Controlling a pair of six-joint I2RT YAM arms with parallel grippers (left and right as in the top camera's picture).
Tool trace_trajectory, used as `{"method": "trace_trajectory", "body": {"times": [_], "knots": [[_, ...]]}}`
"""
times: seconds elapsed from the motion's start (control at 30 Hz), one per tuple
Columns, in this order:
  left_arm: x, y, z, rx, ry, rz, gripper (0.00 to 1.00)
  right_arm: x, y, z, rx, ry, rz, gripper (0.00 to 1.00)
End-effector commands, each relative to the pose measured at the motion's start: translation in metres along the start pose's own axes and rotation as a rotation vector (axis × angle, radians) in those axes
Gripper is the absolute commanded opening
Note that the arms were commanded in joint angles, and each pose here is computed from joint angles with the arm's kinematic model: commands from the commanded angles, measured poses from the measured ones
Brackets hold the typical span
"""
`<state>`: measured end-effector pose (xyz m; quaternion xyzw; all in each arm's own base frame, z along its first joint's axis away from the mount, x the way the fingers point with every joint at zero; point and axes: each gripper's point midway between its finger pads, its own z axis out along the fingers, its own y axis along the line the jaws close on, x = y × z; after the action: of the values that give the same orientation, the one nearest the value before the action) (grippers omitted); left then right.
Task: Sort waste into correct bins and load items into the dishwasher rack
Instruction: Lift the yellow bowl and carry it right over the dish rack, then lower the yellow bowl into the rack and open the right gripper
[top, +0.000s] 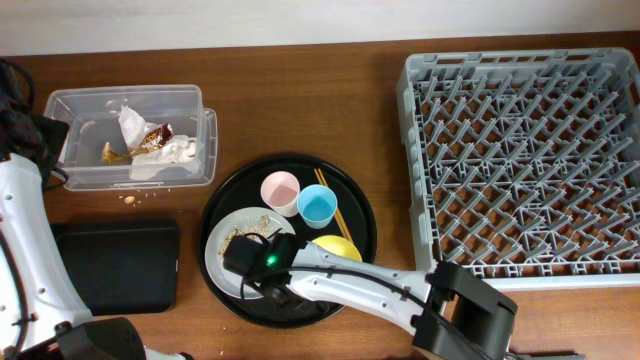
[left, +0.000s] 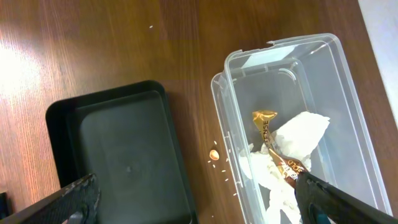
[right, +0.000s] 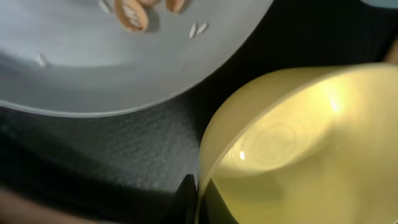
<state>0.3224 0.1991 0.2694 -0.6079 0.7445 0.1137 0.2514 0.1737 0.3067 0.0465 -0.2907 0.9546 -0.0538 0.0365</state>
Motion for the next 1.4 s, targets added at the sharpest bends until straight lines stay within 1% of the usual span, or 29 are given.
{"method": "trace_trajectory", "body": {"times": [0.0,0.1,0.23,0.27,0.37,0.43,0.5,0.53,0.63,0.73,0.8,0.87,0.9,1.0,1.07,1.13,1.23,1.37], "knots": [[-0.002,0.001,0.001,-0.007,-0.004,-0.008,0.99,-0.013,0.011,-0.038,-0.078,-0.05,0.02,0.04],[-0.002,0.001,0.001,-0.007,-0.004,-0.008,0.99,-0.017,0.007,-0.068,-0.098,-0.072,0.029,0.04],[-0.001,0.001,0.001,-0.007,-0.004,-0.007,0.99,-0.028,-0.031,-0.132,-0.122,-0.137,0.099,0.04],[-0.002,0.001,0.001,-0.007,-0.004,-0.008,0.99,-0.035,-0.058,-0.155,-0.13,-0.192,0.115,0.04],[-0.002,0.001,0.001,-0.007,-0.004,-0.008,0.99,-0.039,-0.138,-0.196,-0.139,-0.321,0.256,0.04],[-0.002,0.001,0.001,-0.007,-0.004,-0.008,0.99,-0.016,-0.233,-0.22,-0.093,-0.404,0.477,0.04],[-0.002,0.001,0.001,-0.007,-0.004,-0.008,0.99,0.014,-0.308,-0.232,-0.092,-0.469,0.64,0.04],[-0.002,0.001,0.002,-0.007,-0.004,-0.007,0.99,0.031,-0.341,-0.234,-0.13,-0.499,0.711,0.04],[-0.002,0.001,0.001,-0.007,-0.004,-0.008,0.99,0.058,-0.401,-0.227,-0.302,-0.595,0.822,0.04],[-0.002,0.001,0.001,-0.007,-0.004,-0.008,0.99,0.064,-0.447,-0.215,-0.447,-0.687,0.931,0.04],[-0.002,0.001,0.001,-0.007,-0.004,-0.008,0.99,0.062,-0.481,-0.199,-0.516,-0.753,0.966,0.04],[-0.002,0.001,0.001,-0.007,-0.004,-0.008,0.99,0.058,-0.504,-0.185,-0.598,-0.808,0.979,0.04],[-0.002,0.001,0.001,-0.007,-0.004,-0.008,0.99,0.05,-0.516,-0.18,-0.733,-0.885,0.965,0.04],[-0.002,0.001,0.001,-0.007,-0.004,-0.008,0.99,0.037,-0.528,-0.183,-0.99,-1.036,0.889,0.04],[-0.001,0.001,0.001,-0.007,-0.004,-0.007,0.99,0.027,-0.526,-0.183,-1.094,-1.078,0.841,0.04],[-0.002,0.001,0.001,-0.007,-0.004,-0.008,0.99,0.019,-0.52,-0.186,-1.15,-1.106,0.787,0.04],[-0.002,0.001,0.001,-0.007,-0.004,-0.008,0.99,0.001,-0.501,-0.18,-1.183,-1.033,0.783,0.04],[-0.002,0.001,0.001,-0.007,-0.004,-0.008,0.99,-0.022,-0.477,-0.152,-1.139,-0.897,0.782,0.04]]}}
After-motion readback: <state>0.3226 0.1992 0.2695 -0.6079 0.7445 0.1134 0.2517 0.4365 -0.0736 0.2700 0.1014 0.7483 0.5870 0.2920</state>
